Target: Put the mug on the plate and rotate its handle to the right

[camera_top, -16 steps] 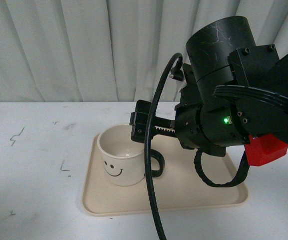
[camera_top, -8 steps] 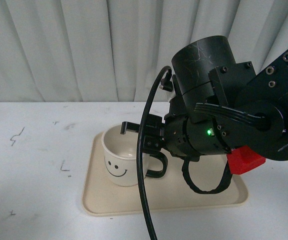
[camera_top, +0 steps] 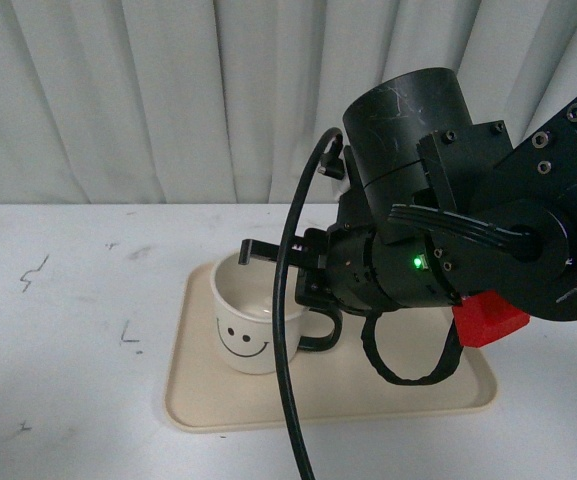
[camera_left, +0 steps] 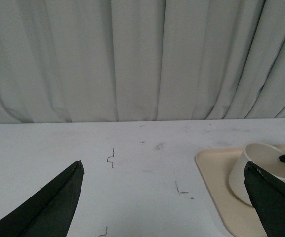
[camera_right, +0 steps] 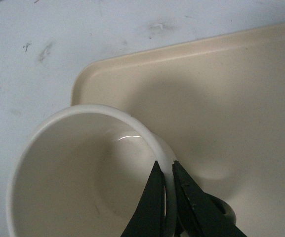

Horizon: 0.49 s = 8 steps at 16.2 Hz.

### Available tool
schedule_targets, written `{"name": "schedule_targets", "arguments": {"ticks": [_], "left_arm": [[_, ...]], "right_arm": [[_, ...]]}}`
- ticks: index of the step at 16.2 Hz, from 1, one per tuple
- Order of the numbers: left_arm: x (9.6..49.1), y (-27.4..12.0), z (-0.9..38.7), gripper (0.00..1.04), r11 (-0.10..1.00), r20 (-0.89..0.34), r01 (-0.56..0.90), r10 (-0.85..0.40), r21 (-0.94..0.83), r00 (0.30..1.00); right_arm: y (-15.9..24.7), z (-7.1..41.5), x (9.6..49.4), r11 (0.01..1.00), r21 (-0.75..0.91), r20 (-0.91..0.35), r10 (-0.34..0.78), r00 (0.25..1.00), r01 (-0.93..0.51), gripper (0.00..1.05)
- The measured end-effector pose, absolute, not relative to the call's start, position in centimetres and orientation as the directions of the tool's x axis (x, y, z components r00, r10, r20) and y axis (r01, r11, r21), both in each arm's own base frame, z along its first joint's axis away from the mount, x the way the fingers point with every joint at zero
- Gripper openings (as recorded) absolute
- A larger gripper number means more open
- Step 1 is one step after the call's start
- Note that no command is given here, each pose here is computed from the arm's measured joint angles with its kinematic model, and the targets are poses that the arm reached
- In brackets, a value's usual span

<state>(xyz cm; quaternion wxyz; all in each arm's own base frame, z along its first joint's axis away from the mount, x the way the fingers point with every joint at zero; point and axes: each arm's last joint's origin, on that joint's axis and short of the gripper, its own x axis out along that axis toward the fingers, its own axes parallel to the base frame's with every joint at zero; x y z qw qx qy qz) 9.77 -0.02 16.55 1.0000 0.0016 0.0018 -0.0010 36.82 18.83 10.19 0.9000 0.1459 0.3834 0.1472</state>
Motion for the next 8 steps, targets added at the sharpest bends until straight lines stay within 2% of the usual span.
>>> {"name": "schedule_targets", "arguments": {"ticks": [3, 8], "left_arm": [[9.8, 0.0, 16.6, 0.98, 1.000, -0.004, 0.002, -0.002, 0.003, 1.000], [9.8, 0.0, 16.6, 0.98, 1.000, -0.003, 0.002, -0.002, 0.003, 1.000]], "right_arm": [[18.2, 11.1, 36.0, 0.919, 0.356, -0.656, 0.373, 0.656, -0.168, 0.03], [15.0, 15.8, 35.1, 0.920, 0.272, -0.611, 0.392, 0.688, -0.284, 0.03]]}}
